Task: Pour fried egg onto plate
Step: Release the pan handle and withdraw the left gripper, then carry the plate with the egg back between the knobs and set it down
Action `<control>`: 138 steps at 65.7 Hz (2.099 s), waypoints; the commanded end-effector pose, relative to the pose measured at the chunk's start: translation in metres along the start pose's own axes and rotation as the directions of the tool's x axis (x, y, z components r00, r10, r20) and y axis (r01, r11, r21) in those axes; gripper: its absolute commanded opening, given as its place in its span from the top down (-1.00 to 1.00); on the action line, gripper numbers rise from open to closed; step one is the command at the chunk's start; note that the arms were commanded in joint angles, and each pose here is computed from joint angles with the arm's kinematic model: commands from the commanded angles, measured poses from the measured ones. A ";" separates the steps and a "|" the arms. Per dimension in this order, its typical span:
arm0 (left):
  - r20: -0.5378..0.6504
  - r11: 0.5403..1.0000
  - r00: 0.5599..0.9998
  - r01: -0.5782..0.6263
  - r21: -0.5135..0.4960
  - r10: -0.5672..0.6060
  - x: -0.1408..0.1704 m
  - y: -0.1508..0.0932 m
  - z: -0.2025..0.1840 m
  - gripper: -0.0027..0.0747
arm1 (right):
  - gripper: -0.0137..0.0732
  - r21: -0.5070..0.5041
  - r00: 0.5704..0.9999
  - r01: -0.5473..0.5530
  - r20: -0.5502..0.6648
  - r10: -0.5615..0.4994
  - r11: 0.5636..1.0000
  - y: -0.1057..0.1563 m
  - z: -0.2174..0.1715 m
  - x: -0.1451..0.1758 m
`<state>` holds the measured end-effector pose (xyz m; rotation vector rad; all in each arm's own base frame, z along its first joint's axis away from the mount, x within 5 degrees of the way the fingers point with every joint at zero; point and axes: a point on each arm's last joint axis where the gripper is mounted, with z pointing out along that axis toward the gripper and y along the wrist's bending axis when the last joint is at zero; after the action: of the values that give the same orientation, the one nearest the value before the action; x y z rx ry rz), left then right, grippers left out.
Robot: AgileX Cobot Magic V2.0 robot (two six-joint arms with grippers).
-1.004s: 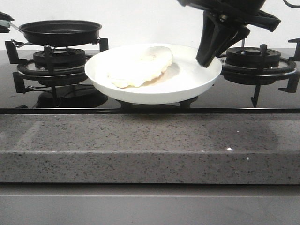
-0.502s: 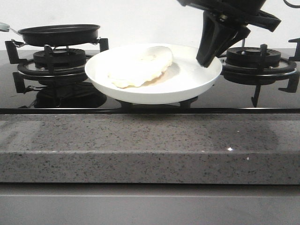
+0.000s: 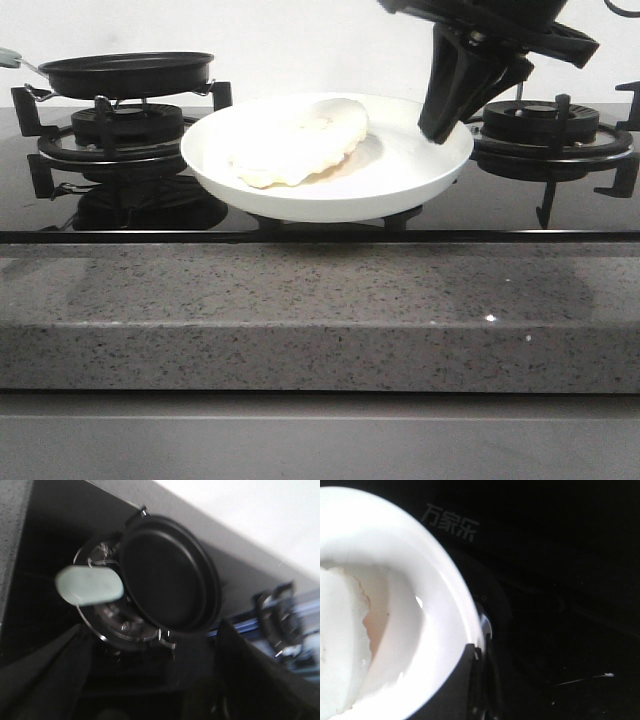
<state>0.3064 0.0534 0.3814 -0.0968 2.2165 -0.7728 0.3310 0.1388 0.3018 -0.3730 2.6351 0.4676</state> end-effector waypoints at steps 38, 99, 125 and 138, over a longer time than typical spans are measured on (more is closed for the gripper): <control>0.009 0.836 0.900 -0.401 -0.374 0.436 0.112 -0.108 -0.095 -0.28 | 0.84 -0.010 0.994 0.023 0.104 -0.021 1.000 0.007 -0.026 -0.008; 0.058 0.834 0.888 -0.404 -0.376 0.456 0.163 -0.097 -0.121 -0.25 | 0.84 -0.013 0.995 0.027 0.100 -0.026 1.000 0.009 -0.030 -0.010; 0.059 0.834 0.888 -0.403 -0.376 0.456 0.163 -0.097 -0.121 -0.25 | 0.84 -0.023 0.986 -0.065 0.155 0.068 0.998 -0.002 -0.059 -0.066; 0.059 0.834 0.888 -0.403 -0.376 0.456 0.163 -0.097 -0.121 -0.25 | 0.84 -0.022 0.972 -0.172 0.156 0.173 0.985 -0.023 -0.050 -0.094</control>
<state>0.0896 -0.0137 0.3803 0.1742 2.1910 -0.0956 0.4004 0.1233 0.3500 -0.1700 2.6247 0.4943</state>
